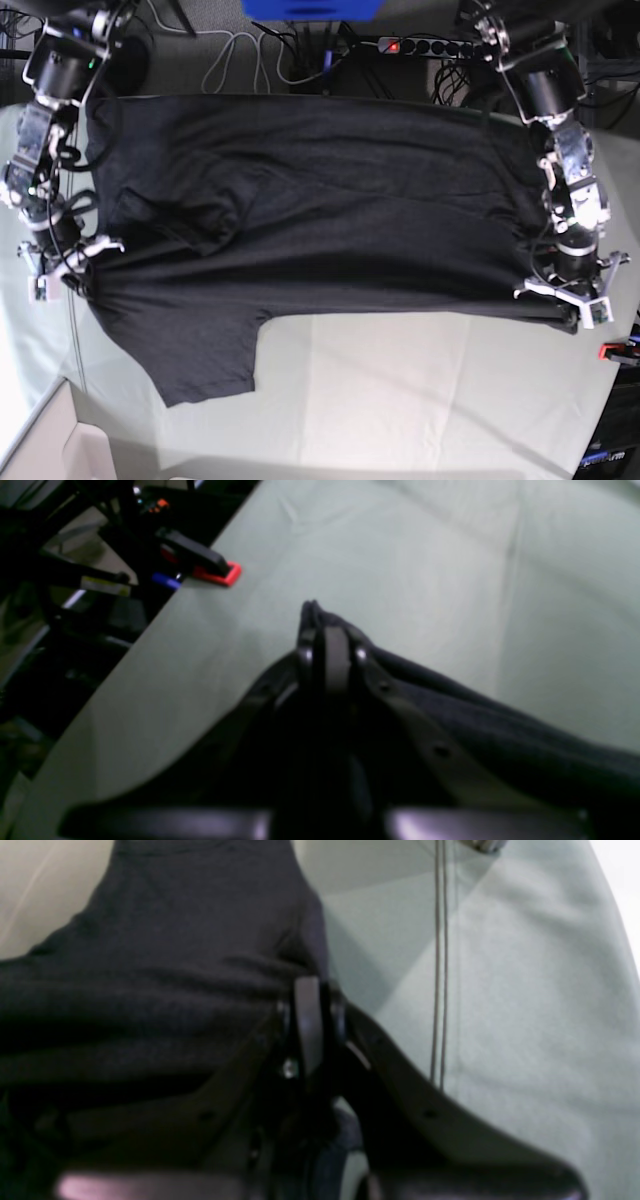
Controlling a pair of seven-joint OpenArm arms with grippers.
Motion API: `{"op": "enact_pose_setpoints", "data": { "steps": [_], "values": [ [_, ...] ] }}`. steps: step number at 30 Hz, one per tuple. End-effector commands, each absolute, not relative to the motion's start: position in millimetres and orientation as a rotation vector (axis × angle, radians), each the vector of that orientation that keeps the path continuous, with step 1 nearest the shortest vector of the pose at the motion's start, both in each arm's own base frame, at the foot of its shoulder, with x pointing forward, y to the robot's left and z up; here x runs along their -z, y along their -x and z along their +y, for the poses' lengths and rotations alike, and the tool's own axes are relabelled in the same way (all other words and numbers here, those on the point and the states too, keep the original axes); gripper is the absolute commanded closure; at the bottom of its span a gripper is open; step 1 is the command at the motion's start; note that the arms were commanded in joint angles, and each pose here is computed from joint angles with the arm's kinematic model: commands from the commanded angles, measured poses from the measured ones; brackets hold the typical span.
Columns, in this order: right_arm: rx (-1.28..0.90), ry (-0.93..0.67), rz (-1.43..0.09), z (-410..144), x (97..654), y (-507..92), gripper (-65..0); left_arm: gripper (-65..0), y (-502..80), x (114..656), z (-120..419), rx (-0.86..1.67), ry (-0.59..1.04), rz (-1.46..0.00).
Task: Layout the t-shirt on the table in an organized manner, then fold the t-shirt properly
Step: 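Lift the shirt's lower half with both grippers and fold it toward the collar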
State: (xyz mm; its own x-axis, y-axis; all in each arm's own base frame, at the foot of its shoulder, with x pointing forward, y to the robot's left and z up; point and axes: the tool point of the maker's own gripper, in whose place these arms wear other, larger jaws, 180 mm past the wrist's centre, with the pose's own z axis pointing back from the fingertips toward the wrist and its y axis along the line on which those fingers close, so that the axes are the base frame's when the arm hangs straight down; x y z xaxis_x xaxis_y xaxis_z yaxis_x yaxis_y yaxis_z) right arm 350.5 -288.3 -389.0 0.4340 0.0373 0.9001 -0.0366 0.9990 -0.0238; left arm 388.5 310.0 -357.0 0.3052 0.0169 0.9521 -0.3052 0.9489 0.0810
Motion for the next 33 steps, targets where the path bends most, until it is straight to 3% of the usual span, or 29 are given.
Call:
{"op": "enact_pose_setpoints", "data": {
  "steps": [1,11,21,26,33],
  "values": [
    [-0.05,0.02,-1.198,-297,365,-357,0.0,-0.2,-392,338,319,-0.223,-0.285,-1.292],
    [-0.065,0.003,-1.217,-289,356,-307,0.0,-0.2,-364,338,318,-0.257,-0.252,-1.279],
    [-0.098,-0.012,-1.101,-271,382,-243,0.0,-0.2,-324,347,316,-0.261,-0.238,-1.254],
    [-0.127,-0.115,-1.062,-244,395,-223,0.0,-0.2,-303,365,315,-0.256,-0.241,-1.2],
    [-0.108,-0.092,-1.031,-254,400,-208,0.0,-0.2,-283,380,316,-0.245,-0.249,-1.151]
  ]
}}
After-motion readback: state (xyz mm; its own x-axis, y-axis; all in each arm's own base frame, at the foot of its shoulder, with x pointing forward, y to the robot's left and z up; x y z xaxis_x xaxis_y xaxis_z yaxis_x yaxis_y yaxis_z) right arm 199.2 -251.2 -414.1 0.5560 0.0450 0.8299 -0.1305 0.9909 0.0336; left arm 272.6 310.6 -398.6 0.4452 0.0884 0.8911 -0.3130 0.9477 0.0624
